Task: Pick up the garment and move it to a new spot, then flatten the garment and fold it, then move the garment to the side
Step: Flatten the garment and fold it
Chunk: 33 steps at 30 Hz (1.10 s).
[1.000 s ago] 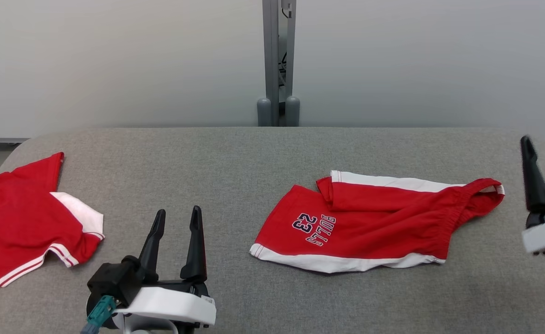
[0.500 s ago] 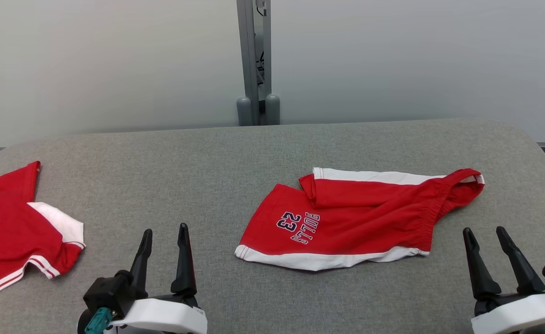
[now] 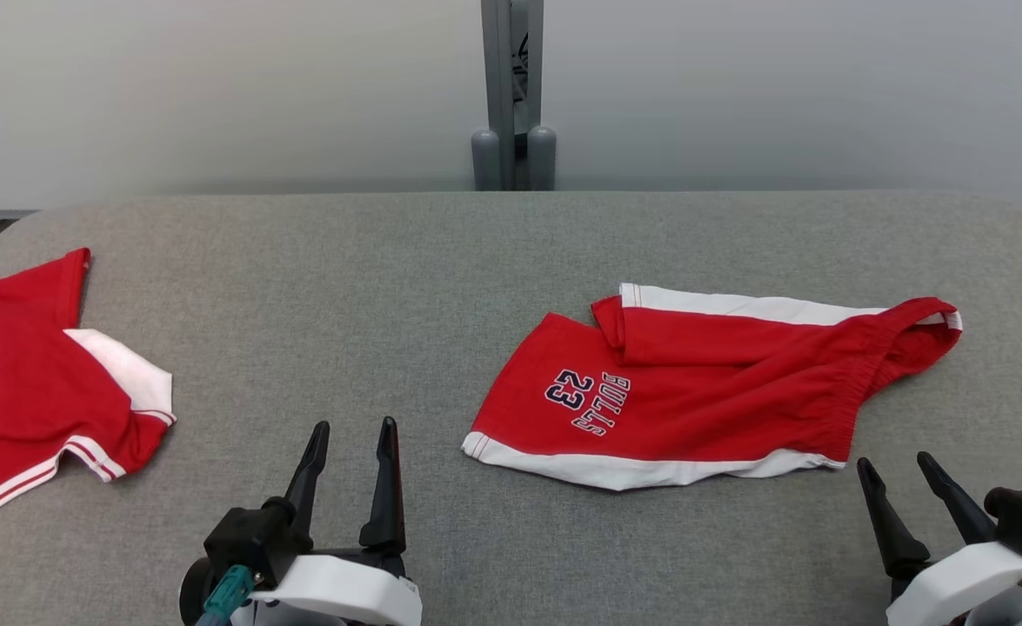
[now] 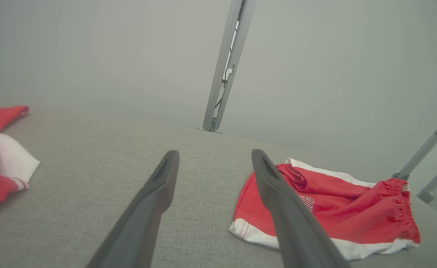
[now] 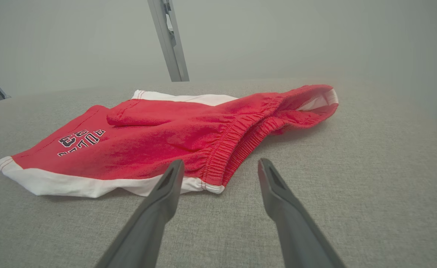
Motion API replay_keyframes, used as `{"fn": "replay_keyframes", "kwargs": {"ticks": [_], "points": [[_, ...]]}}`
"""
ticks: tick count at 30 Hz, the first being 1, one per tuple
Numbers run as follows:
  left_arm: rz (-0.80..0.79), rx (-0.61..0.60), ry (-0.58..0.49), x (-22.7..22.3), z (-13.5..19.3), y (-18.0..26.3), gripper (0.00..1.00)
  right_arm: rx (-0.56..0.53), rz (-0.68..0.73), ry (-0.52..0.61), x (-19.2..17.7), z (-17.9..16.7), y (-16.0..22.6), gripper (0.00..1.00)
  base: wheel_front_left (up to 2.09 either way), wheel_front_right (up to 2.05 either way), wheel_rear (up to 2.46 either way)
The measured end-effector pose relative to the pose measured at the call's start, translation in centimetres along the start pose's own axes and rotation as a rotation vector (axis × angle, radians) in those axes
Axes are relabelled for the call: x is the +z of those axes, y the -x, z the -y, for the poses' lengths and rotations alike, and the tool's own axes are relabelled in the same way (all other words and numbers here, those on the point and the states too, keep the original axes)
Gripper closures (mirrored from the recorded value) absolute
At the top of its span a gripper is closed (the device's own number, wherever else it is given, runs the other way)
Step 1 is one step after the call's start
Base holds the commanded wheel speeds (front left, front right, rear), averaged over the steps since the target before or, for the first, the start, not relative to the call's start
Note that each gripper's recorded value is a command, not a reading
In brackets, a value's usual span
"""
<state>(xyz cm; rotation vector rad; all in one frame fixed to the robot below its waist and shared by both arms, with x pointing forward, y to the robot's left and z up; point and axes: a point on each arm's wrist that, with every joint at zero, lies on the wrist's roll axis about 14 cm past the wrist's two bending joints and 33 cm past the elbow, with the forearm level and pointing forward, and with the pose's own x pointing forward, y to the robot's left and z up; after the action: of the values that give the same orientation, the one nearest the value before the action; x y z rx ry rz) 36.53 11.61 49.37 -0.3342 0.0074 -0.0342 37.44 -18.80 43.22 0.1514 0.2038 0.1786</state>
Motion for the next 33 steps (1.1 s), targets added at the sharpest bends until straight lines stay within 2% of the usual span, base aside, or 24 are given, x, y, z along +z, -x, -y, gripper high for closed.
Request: {"fn": "replay_keyframes", "kwargs": {"ticks": [6,18,32,33], "points": [[-0.012,0.025,-0.017,-0.4,-0.8,-0.5,0.0,0.036,-0.115,0.036,-2.9,-0.3,-1.8,0.0,0.0,0.0,0.0],[-0.018,0.087,-0.036,-0.6,-2.6,-0.2,0.0,0.068,-0.2,0.022,-5.2,-1.1,-4.0,0.0,0.0,0.0,0.0],[-0.026,0.081,-0.036,-0.9,-2.4,-0.4,0.0,0.074,-0.218,0.012,-5.7,-1.3,-4.2,0.0,0.0,0.0,0.0],[-0.029,0.079,-0.036,-0.9,-2.3,-0.4,0.0,0.075,-0.219,0.009,-5.7,-1.3,-4.3,0.51,0.0,0.0,0.0]]}}
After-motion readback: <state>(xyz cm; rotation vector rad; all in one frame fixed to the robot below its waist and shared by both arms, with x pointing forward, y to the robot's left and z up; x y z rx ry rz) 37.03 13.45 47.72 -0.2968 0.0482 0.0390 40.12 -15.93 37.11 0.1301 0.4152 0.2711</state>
